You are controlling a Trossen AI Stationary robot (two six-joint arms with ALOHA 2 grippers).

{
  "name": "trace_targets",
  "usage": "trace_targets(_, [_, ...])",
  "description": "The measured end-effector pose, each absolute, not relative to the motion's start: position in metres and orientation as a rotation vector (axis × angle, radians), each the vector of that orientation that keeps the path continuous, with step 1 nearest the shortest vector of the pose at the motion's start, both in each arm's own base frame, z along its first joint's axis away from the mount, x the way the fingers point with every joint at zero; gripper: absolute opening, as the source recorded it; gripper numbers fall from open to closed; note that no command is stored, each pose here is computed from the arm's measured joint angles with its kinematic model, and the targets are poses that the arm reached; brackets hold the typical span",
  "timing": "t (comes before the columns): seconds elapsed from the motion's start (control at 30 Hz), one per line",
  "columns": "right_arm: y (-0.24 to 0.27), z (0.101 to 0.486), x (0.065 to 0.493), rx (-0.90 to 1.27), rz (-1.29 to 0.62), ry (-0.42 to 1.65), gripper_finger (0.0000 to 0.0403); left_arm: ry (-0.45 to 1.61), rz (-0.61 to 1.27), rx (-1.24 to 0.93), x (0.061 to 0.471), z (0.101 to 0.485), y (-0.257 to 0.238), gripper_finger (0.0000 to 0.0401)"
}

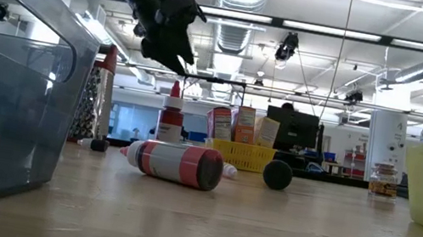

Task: Pick & Place Kitchen Items
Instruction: Put the top orange food coloring bottle into the black bin

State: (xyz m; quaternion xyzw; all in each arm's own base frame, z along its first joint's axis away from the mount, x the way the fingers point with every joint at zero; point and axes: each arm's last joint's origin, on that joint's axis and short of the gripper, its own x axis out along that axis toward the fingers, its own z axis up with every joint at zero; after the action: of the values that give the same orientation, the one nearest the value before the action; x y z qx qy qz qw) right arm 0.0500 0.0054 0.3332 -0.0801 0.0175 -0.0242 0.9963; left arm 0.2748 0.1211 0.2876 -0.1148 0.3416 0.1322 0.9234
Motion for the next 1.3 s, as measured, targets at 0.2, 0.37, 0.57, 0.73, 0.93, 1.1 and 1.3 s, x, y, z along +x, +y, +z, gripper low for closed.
trace_targets(0.2, [0.015, 0.329, 0.083, -0.207, -0.077, -0.001, 0.0008, 0.892, 0.234, -0.204, 0.262, 0.283, 0.115, 0.0289])
trace_targets(0.37, [0.022, 0.321, 0.104, -0.278, -0.082, 0.017, 0.0008, 1.019, 0.182, -0.168, 0.249, 0.280, 0.109, 0.0273])
trace_targets(0.57, [0.026, 0.309, 0.119, -0.231, -0.100, 0.099, 0.0008, 1.117, 0.141, -0.156, 0.240, 0.276, 0.104, 0.0266])
trace_targets(0.73, [0.031, 0.286, 0.135, -0.142, -0.104, 0.201, 0.0008, 1.160, 0.152, -0.199, 0.238, 0.272, 0.103, 0.0266])
trace_targets(0.93, [0.032, 0.250, 0.152, -0.150, -0.188, 0.314, 0.0008, 1.205, 0.132, -0.196, 0.235, 0.258, 0.100, 0.0266])
trace_targets(1.1, [0.029, 0.240, 0.164, -0.107, -0.243, 0.255, 0.0009, 1.238, 0.135, -0.152, 0.232, 0.244, 0.100, 0.0264])
trace_targets(1.3, [0.020, 0.244, 0.177, -0.088, -0.303, 0.166, 0.0014, 1.240, 0.141, -0.110, 0.235, 0.236, 0.102, 0.0251])
